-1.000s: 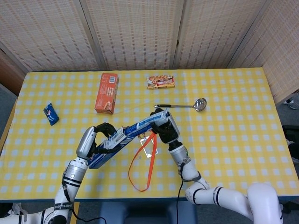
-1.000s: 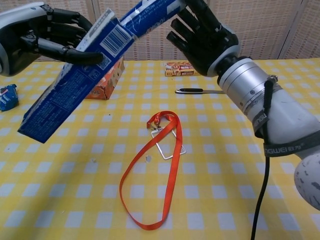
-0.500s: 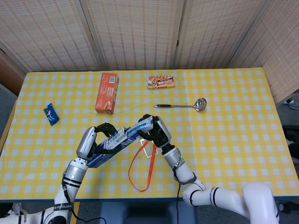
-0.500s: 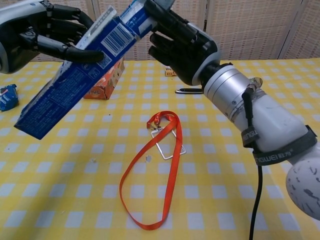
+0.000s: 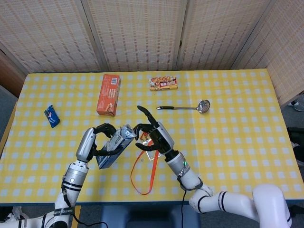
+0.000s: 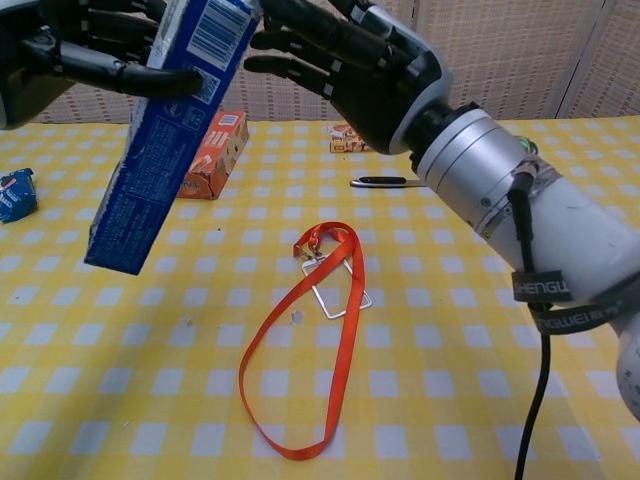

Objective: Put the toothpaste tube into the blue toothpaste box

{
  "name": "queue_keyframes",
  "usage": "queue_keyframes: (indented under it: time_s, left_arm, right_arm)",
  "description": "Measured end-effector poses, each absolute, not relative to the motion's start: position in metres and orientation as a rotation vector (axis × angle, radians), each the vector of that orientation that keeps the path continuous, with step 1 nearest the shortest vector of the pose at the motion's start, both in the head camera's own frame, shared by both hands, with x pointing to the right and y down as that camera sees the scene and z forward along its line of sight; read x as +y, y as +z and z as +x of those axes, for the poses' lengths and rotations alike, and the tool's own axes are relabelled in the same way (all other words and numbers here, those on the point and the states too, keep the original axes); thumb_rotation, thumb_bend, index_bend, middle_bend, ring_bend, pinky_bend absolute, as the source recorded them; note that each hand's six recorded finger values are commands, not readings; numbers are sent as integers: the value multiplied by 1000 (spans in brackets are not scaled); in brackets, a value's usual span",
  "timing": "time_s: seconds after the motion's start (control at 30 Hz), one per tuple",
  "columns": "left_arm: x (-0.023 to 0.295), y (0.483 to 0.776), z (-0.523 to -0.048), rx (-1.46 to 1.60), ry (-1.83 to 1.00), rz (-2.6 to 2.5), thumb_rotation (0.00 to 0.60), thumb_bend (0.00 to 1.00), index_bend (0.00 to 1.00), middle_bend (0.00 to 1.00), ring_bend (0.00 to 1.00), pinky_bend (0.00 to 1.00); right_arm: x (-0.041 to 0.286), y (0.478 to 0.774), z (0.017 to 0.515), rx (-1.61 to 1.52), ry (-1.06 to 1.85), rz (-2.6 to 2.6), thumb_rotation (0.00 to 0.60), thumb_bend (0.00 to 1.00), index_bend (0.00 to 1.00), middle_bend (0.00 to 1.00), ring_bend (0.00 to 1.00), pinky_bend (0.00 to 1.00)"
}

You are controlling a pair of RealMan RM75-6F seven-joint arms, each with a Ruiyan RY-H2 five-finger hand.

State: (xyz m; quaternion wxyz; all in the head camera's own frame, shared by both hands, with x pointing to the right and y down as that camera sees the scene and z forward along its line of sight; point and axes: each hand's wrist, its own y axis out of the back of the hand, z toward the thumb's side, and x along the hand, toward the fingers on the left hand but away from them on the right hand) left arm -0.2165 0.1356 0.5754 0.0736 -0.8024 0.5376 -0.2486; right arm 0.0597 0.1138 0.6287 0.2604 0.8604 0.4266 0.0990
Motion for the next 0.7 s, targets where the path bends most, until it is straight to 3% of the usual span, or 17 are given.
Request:
queue_keyframes:
  time_s: [0.4,0.7]
  left_arm:
    - [130,582,-231,1609,-786,-2364,600,177,549,680,512,531]
    - [128,585,-264,1505,-867,-2254,600,176,550,680,513,531]
  right_arm:
    - [101,612,93,1207,361,2331,600,458,0,52,175,262]
    - [97,606,143,1326,139,2631,600,443,0,13,95,136]
